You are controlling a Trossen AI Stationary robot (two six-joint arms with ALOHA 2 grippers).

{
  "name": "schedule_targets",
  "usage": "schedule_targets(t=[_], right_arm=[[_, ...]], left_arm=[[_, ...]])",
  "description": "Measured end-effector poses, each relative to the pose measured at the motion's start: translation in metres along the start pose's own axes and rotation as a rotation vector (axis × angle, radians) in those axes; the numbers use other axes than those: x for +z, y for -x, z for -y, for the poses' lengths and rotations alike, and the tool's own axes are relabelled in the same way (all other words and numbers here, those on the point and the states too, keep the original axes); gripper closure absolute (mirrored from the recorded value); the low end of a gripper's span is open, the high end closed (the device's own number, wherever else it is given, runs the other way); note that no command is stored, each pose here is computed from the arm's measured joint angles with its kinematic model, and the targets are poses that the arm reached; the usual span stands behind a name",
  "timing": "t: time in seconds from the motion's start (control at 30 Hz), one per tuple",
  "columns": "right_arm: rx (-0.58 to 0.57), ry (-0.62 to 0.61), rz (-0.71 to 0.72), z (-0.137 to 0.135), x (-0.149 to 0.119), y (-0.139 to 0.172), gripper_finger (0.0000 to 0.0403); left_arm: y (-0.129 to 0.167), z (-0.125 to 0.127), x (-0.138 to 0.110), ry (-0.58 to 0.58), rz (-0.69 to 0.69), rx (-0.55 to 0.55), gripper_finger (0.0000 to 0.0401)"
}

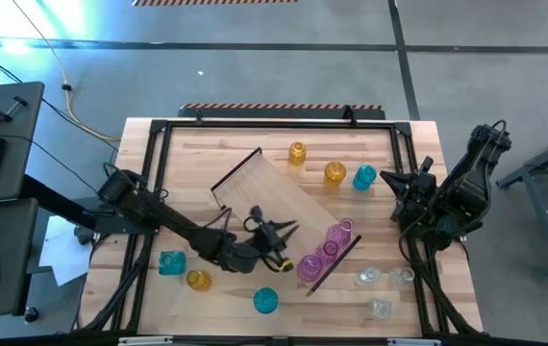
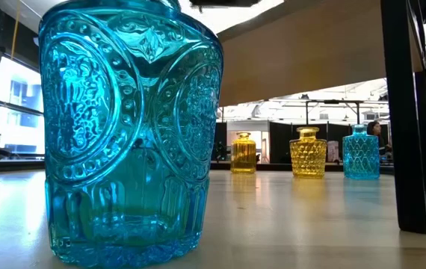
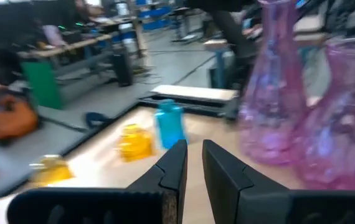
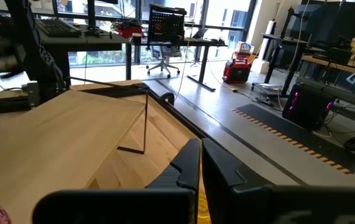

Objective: Sort vases onto shelf
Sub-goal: Put the right transparent flower vase on the shelf

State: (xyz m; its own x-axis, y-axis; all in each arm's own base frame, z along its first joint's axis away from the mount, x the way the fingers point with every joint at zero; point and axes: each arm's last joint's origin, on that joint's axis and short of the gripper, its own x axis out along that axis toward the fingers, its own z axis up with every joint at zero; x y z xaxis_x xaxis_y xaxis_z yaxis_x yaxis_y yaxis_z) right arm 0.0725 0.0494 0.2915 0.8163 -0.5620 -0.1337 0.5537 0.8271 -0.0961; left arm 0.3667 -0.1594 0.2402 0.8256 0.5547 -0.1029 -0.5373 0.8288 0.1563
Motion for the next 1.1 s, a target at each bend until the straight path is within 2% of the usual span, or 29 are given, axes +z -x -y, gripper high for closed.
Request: schedule_targets(t=[0.13, 0.23, 0.33, 0.43, 0.57, 0.67, 0.8, 0.93, 1.03, 1.1], right_arm=[[-0.001, 0.017, -0.003, 0.001, 0.0, 0.0, 0.0403], [0.018, 0.051, -0.056, 0.002, -0.002, 0.0, 0.0403], [0.036, 0.076, -0.112, 0.003, -0.004, 0.0, 0.0403], [0.026, 0.048, -0.122, 0.003, -0.004, -0.001, 0.0403], [-0.004, 0.077, -0.098, 0.006, -0.002, -0.003, 0.0403], [-0.019, 0.061, -0.115, 0.015, 0.01, -0.002, 0.0403], [-0.013, 0.04, -0.126, 0.033, 0.03, 0.001, 0.0403], [-0.002, 0.025, -0.1, 0.049, 0.044, 0.004, 0.0403], [-0.002, 0.01, -0.075, 0.061, 0.049, 0.007, 0.0403], [0.003, -0.009, -0.068, 0.069, 0.048, 0.008, 0.0403]], left_arm=[[0.021, -0.016, 0.02, -0.097, -0.019, 0.111, 0.0357], [0.04, -0.034, 0.035, -0.146, -0.036, 0.177, 0.0357], [0.059, -0.056, 0.048, -0.154, -0.058, 0.188, 0.0357], [0.079, -0.089, 0.058, -0.128, -0.093, 0.189, 0.0357], [0.099, -0.143, 0.065, -0.096, -0.151, 0.221, 0.0357], [0.108, -0.177, 0.07, -0.102, -0.19, 0.24, 0.0357], [0.108, -0.209, 0.078, -0.151, -0.231, 0.235, 0.0357], [0.097, -0.234, 0.075, -0.174, -0.25, 0.187, 0.0357], [0.082, -0.25, 0.068, -0.184, -0.196, 0.097, 0.0357], [0.07, -0.262, 0.066, -0.161, -0.096, 0.031, 0.0357]])
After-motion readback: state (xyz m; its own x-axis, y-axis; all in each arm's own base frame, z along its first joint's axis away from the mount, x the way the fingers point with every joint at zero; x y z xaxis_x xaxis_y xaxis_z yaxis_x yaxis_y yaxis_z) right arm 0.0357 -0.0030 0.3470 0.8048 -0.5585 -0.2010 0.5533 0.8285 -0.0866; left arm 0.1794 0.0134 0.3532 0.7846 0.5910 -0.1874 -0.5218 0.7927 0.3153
